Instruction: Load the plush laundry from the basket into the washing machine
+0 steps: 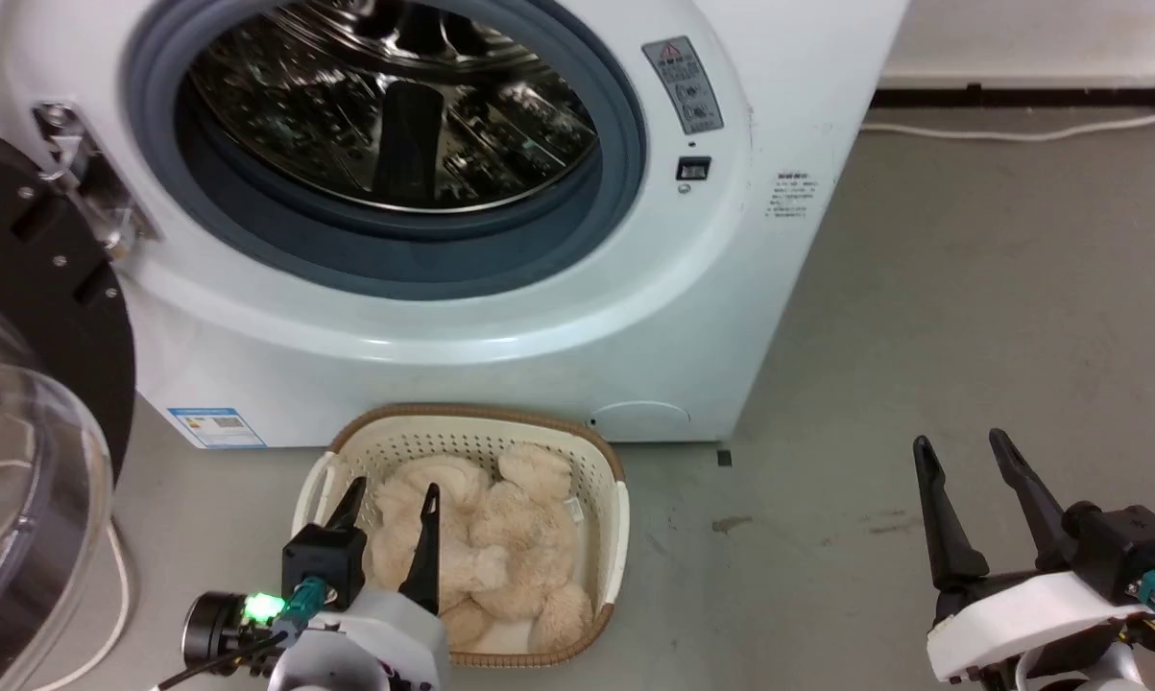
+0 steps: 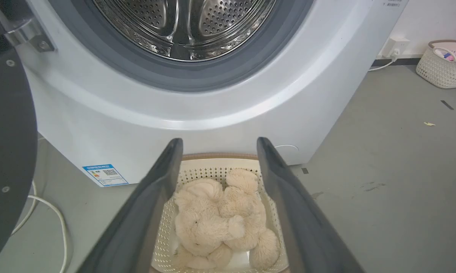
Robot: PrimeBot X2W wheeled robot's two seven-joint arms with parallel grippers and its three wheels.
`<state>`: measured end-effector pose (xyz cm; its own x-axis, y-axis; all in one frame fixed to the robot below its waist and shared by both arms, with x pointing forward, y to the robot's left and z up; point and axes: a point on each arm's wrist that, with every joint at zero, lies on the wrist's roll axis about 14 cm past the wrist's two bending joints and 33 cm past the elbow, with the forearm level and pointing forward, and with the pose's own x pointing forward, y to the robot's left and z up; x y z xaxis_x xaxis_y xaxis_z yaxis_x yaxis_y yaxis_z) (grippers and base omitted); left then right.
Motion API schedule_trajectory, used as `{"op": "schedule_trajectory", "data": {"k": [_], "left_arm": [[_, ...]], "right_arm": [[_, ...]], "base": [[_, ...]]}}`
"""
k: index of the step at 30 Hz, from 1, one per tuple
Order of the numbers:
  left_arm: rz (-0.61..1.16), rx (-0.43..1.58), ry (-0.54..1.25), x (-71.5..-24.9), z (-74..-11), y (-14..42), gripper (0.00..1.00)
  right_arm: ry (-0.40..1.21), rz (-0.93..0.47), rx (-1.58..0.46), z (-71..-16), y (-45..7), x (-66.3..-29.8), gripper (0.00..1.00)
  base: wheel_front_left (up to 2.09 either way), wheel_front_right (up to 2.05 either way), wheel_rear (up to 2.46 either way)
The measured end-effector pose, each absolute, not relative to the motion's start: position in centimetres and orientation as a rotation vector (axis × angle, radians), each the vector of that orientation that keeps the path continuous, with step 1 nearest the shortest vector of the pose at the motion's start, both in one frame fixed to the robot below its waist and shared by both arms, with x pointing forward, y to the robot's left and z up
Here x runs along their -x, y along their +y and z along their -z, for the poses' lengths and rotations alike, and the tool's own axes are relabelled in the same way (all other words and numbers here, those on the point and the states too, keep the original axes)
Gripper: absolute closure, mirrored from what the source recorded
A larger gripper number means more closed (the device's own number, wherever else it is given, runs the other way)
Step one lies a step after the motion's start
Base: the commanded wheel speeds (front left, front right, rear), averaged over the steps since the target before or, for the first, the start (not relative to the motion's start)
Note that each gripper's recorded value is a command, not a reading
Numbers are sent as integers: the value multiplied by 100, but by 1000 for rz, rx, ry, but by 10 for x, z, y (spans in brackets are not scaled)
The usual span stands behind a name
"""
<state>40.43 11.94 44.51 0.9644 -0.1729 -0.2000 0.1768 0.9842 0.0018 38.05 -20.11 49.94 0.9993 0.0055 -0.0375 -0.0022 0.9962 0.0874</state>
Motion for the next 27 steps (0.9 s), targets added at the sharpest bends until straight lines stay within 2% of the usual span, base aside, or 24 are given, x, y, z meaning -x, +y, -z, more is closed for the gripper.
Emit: {"op": "schedule_trajectory", "data": {"k": [17,27], "left_arm": [[307,-35,350,-429,-385,86,0],[409,-86,606,-423,-316,67,0]], "right_arm": [[57,55,-140,-482,-218,-392,0],[88,101,-173,-465,-231,-397,0]], "base": [[0,0,0],[0,0,0]]}}
